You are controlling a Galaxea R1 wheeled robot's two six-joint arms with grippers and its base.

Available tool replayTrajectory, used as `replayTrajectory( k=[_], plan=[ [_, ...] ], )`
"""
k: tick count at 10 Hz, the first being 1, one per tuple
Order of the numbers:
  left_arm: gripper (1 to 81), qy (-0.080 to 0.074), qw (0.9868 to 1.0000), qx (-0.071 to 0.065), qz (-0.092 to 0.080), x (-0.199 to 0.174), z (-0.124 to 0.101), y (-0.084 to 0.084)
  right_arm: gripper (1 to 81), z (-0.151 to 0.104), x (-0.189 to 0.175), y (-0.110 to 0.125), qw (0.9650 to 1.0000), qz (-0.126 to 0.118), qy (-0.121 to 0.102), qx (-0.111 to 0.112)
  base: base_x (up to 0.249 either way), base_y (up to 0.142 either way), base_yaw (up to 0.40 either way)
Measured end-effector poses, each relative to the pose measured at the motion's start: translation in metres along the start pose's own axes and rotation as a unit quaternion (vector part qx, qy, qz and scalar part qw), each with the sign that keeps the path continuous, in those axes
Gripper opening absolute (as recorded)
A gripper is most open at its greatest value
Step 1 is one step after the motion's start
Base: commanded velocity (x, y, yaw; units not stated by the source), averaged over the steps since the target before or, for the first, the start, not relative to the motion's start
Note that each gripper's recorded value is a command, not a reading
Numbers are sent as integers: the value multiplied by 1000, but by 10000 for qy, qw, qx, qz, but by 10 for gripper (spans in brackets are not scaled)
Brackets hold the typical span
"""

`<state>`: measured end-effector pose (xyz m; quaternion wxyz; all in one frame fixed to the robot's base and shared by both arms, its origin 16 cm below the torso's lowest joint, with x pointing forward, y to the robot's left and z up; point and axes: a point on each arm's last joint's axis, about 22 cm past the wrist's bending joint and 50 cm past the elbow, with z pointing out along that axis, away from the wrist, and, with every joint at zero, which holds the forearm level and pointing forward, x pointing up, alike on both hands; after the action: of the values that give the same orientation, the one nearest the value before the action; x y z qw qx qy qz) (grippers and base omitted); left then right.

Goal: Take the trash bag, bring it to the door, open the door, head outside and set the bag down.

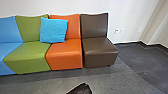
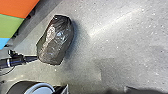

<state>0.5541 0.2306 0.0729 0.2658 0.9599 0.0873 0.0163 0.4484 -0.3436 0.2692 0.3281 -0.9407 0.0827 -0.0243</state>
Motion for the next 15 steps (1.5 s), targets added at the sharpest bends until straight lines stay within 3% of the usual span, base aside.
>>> replayTrajectory(
  k=[3, 4, 6, 9, 11, 12, 15],
  plan=[
    [811, 390, 9990, -113, 205, 66, -8, 19, 811, 19, -1, 16, 9999, -107, 132, 25, 0, 0, 0],
    [811, 461, 9986, -135, 202, 76, -5, 23, 811, 25, -1, 21, 9997, -145, 176, 33, 0, 0, 0],
    [811, 291, 9994, -119, 129, 62, 25, 16, 811, 38, -5, 37, 9998, -107, 154, 0, 0, 0, 0],
    [811, -94, 9999, 11, -114, 20, 89, -29, 811, 77, -3, 57, 10000, -34, 7, 64, 0, 0, 0],
    [811, -431, 9985, 77, -314, -6, 126, -56, 811, 104, -13, 75, 9991, 176, -374, 37, 0, 0, 0],
    [811, -546, 9977, 98, -383, -15, 137, -64, 811, 113, -10, 78, 9989, 222, -418, 61, 0, 0, 0],
    [811, -625, 9970, 108, -443, -22, 154, -71, 811, 121, -10, 88, 9985, 296, -467, 20, 0, 0, 0]
  ],
)
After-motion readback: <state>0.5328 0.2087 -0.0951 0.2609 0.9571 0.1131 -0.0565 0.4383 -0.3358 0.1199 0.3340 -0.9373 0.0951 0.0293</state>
